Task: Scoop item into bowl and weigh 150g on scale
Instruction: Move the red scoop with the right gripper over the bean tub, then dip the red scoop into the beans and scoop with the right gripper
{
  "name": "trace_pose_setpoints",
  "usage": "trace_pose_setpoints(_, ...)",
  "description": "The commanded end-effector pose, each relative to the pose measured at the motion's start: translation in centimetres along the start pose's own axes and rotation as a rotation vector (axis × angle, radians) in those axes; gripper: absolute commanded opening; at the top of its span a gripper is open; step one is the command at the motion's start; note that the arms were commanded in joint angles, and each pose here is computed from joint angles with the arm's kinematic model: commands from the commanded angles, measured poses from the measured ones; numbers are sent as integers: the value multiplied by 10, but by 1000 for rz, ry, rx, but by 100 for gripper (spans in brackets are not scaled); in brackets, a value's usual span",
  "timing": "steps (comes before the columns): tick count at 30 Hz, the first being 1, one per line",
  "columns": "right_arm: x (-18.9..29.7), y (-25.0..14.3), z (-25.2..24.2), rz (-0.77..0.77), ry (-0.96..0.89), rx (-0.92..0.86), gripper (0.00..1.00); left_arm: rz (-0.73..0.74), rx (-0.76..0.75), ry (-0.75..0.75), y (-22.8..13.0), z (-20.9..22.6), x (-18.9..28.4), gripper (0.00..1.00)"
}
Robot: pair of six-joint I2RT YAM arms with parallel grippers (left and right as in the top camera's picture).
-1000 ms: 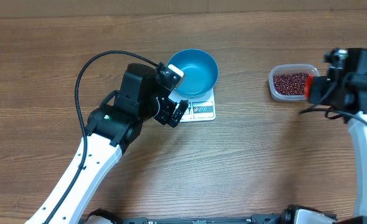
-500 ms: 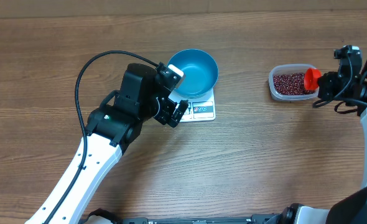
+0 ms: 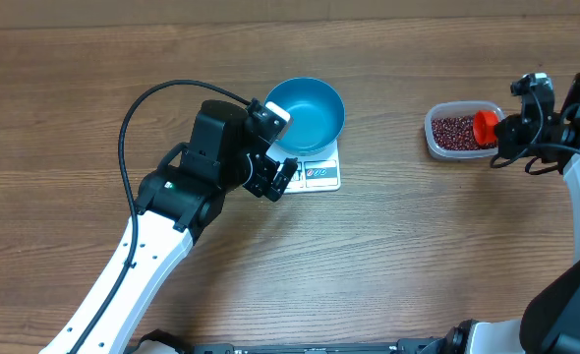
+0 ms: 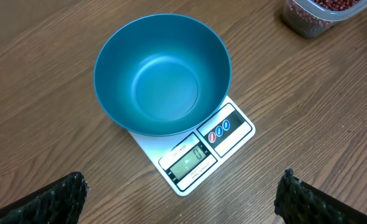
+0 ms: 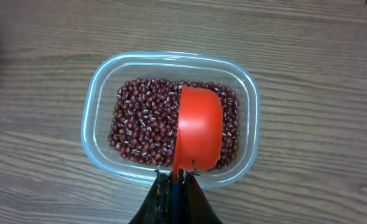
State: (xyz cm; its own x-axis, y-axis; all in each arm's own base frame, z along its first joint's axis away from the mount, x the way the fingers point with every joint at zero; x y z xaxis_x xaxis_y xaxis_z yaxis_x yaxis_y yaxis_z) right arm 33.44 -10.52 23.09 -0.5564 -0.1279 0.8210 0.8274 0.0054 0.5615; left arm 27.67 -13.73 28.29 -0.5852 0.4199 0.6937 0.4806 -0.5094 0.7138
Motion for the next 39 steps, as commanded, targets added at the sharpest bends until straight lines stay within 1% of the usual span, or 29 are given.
trace_pose_setpoints(1,-3,5,-3,-5,-11,72,4,-26,-20,-6,2,-1,7,100)
trace_pose_setpoints(5,-15,1,-6,29,2,86,4,-26,-20,-6,2,-1,7,99)
trace_pose_setpoints(11,-32,-5,-8,72,40,61,4,-26,-20,-6,2,-1,7,99)
trace_pose_setpoints(15,-32,-6,-8,78,40,8,4,-26,-20,-6,2,-1,7,100)
trace_pose_setpoints(16,-32,-6,-8,82,39,-32,4,-25,-20,-6,2,-1,7,100)
trace_pose_setpoints(21,-33,-10,-6,99,51,-122,4,-23,-20,-7,2,-1,7,100)
trace_pose_setpoints(26,-36,-16,-1,108,109,-140,4,-23,-20,-7,2,-1,7,100)
trace_pose_setpoints(33,-36,-18,0,126,116,-212,4,-23,-20,-7,2,-1,7,100)
trace_pose_setpoints(39,-41,-20,-1,142,119,-234,4,-22,-20,-8,2,-1,7,100)
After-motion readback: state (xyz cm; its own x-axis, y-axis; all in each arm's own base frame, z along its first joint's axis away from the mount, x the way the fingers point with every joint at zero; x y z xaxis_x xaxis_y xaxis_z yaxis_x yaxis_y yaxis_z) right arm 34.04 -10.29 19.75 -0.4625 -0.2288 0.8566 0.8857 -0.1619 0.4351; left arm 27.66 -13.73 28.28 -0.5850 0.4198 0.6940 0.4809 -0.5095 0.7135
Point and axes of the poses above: each gripper's point midway between its finger pads, its own x axis back along the fingers, its own z axis along the line the jaws close on, y = z × x, the point moved 10 cm from there along x, back along the fingers, and after that the axes turned 6 degrees about -x, right-handed, at the moved point
